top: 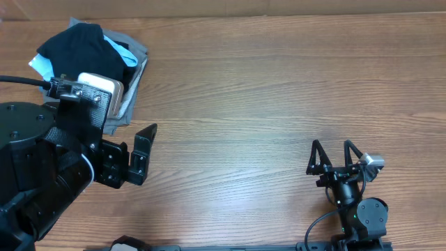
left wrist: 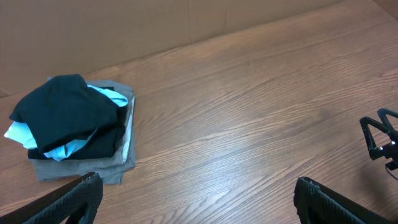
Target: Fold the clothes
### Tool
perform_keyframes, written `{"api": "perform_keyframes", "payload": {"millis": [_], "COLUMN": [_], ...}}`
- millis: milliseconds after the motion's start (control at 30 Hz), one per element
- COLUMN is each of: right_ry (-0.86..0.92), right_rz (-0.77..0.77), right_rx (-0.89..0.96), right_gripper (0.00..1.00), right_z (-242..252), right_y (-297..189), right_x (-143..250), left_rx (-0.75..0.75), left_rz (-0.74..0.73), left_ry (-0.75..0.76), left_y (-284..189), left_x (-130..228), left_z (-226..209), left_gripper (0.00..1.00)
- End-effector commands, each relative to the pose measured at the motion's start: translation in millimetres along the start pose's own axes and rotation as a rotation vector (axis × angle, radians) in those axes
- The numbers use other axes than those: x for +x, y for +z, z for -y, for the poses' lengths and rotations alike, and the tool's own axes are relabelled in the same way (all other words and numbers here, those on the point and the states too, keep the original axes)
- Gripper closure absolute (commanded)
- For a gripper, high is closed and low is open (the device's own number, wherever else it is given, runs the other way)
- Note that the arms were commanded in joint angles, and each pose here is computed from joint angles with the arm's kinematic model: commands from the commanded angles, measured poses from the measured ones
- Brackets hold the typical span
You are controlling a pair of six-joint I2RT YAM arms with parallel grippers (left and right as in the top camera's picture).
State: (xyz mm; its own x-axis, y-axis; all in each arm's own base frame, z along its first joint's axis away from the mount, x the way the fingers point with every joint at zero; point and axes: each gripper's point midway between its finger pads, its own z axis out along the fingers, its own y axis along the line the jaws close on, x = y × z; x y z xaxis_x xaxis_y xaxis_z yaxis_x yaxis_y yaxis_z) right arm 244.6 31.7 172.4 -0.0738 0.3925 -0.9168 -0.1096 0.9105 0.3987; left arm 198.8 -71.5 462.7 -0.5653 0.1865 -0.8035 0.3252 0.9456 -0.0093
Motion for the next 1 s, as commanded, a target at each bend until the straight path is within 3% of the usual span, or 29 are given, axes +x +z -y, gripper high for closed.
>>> {"api": "perform_keyframes", "payload": {"millis": [0, 100, 267, 967], "right_ry": [0.0, -0.023, -0.272, -0.333], "right_rz": [0.005, 0.005, 0.003, -0.006], "right_rx": [0.005, 0.004, -0.002, -0.03], "right_gripper": [0.0, 0.0, 0.0, 0.0], "right_z": [1.6, 1.5, 0.4, -4.1], "right_y": [0.0, 0.0, 0.0, 0.0], "right_x": [1.6, 1.5, 2.0, 4.3], "left_rx": [-0.004, -0.004, -0.005, -0.006], "left_rz": [-0.002, -0.004, -0.008, -0.052], "left_ry": [-0.006, -0.006, -0.005, -0.005], "left_y": [1.2, 1.7, 3.5, 20.8], "left_x": [-0.1, -0.1, -0.4, -2.3], "left_z": [-0.2, -0.2, -0.2, 0.2], "left_gripper": [0.0, 0.0, 0.0, 0.0]}}
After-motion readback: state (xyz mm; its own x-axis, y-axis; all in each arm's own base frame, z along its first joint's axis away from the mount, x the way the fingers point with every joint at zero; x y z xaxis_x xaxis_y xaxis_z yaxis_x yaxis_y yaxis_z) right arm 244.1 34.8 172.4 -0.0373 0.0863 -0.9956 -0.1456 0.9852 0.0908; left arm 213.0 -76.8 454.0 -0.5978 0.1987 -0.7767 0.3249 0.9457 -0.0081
